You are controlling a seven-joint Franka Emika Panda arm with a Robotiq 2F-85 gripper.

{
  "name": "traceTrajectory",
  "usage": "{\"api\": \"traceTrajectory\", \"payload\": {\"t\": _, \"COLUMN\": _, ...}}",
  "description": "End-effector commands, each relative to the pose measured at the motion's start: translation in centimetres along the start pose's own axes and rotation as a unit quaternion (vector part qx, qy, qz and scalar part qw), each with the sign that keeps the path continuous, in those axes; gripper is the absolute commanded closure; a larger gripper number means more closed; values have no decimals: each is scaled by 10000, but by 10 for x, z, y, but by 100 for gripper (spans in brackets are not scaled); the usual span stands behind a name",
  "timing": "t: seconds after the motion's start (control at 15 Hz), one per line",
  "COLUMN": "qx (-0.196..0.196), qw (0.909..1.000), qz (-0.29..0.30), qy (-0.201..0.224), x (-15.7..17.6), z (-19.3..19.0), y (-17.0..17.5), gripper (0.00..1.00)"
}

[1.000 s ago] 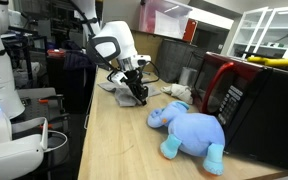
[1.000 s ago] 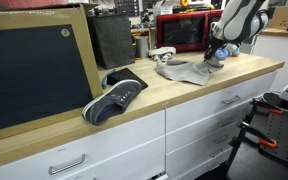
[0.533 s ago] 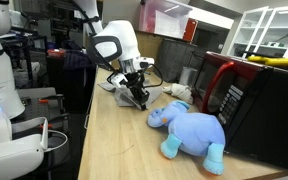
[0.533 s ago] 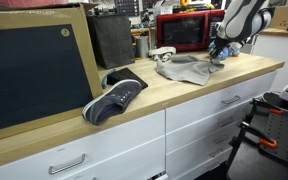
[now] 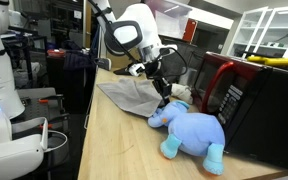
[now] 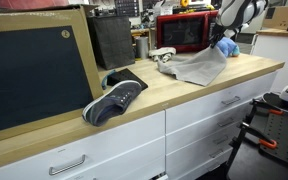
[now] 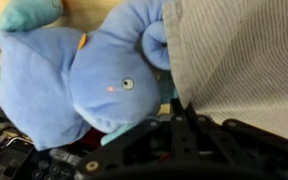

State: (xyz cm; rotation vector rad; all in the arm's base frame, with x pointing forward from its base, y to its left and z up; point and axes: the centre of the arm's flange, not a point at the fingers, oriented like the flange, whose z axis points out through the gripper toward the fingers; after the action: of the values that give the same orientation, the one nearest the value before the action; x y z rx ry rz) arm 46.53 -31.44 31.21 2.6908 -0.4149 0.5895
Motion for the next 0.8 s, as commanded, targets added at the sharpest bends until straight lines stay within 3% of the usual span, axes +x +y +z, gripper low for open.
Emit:
{"api": "traceTrajectory", "payload": {"t": 0.0, "qx": -324, "qw": 9985, "qz": 443, "qy": -62, "x": 32, "z": -16, "y": -15, "gripper": 65}}
{"api": "traceTrajectory", "payload": {"t": 0.2, "qx": -380, "qw": 9959, "qz": 821, "qy": -63, "x": 52, "z": -32, "y": -25, "gripper": 43}}
{"api": "traceTrajectory", "payload": {"t": 0.33, "qx": -201, "qw": 9955, "qz": 904, "qy": -223, "x": 61, "z": -41, "y": -41, "gripper": 28}}
{"api": "traceTrajectory", "payload": {"t": 0.53, "qx": 292, "qw": 9934, "qz": 687, "qy": -876, "x": 60, "z": -48, "y": -89, "gripper": 6}}
{"api": "traceTrajectory", "payload": {"t": 0.6, "qx": 452, "qw": 9912, "qz": 565, "qy": -1107, "x": 56, "z": -51, "y": -110, "gripper": 1}}
{"api": "traceTrajectory", "payload": {"t": 0.73, "qx": 737, "qw": 9876, "qz": 415, "qy": -1325, "x": 51, "z": -62, "y": -151, "gripper": 0}}
